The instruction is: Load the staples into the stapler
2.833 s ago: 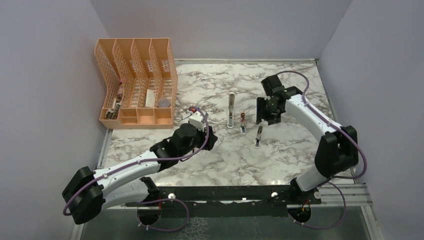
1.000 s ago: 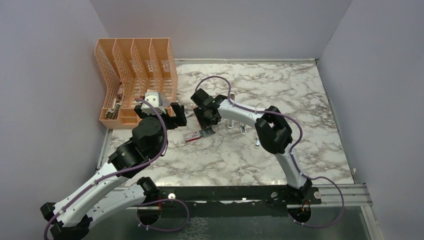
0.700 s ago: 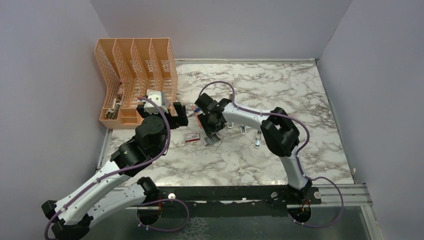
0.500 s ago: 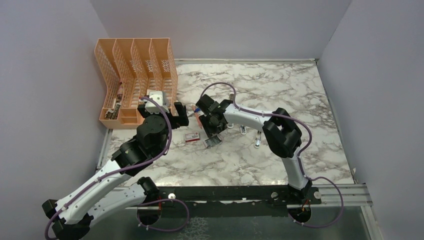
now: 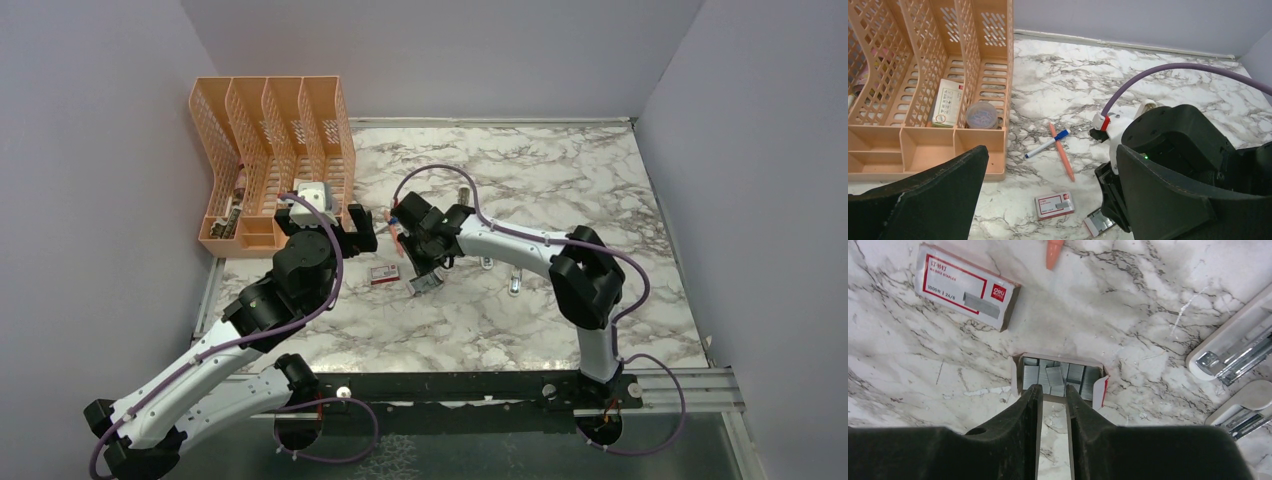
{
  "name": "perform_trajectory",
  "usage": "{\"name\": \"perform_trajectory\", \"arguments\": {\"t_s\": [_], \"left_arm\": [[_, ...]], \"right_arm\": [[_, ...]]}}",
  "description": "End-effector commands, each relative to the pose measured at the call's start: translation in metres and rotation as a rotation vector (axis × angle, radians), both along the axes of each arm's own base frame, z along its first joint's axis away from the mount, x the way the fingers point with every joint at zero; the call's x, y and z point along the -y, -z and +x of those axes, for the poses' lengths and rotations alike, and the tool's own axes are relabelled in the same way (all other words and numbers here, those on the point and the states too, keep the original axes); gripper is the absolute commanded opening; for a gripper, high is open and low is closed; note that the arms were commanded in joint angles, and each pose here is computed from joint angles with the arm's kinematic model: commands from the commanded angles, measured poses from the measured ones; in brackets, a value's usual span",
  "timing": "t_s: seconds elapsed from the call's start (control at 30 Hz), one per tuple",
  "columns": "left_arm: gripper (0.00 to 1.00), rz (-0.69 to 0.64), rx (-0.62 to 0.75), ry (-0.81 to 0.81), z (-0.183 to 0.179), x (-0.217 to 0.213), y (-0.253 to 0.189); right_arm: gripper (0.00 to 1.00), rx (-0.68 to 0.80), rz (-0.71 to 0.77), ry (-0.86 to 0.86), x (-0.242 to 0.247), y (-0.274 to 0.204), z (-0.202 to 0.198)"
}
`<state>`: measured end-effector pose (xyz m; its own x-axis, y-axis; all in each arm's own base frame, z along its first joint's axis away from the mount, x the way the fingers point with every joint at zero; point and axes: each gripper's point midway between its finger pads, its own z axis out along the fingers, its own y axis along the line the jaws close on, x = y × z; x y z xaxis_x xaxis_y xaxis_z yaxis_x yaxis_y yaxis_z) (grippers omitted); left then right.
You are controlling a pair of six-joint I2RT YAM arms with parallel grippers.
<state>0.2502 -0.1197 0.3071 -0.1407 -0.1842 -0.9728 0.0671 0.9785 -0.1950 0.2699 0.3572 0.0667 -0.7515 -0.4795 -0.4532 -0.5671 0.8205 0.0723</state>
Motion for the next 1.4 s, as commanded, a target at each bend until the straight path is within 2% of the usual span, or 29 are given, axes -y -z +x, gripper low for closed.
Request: {"name": "perform_trajectory", "arguments": {"t_s": [0.0, 1.03, 1.23, 1.37], "left_arm": [[0.99, -0.012, 0.005, -0.019, 0.000, -0.004, -0.001], [0.99, 0.007, -0.002, -0.023, 0.001, -0.003, 0.003], [0.99, 0.011, -0.005, -0.025, 0.002, -0.003, 0.004], [0.99, 0.010, -0.005, -0.023, 0.002, -0.003, 0.004]], "right_arm": [[0.30, -0.032, -0.018, -0.078, -0.007, 0.017, -0.015], [0.29, -0.018, -0.082, -0.079, -0.007, 0.044, -0.006], [0.22, -0.014, -0.076, -0.064, -0.007, 0.041, -0.006], [0.21, 0.012, -0.043, -0.052, -0.008, 0.028, -0.004]]}}
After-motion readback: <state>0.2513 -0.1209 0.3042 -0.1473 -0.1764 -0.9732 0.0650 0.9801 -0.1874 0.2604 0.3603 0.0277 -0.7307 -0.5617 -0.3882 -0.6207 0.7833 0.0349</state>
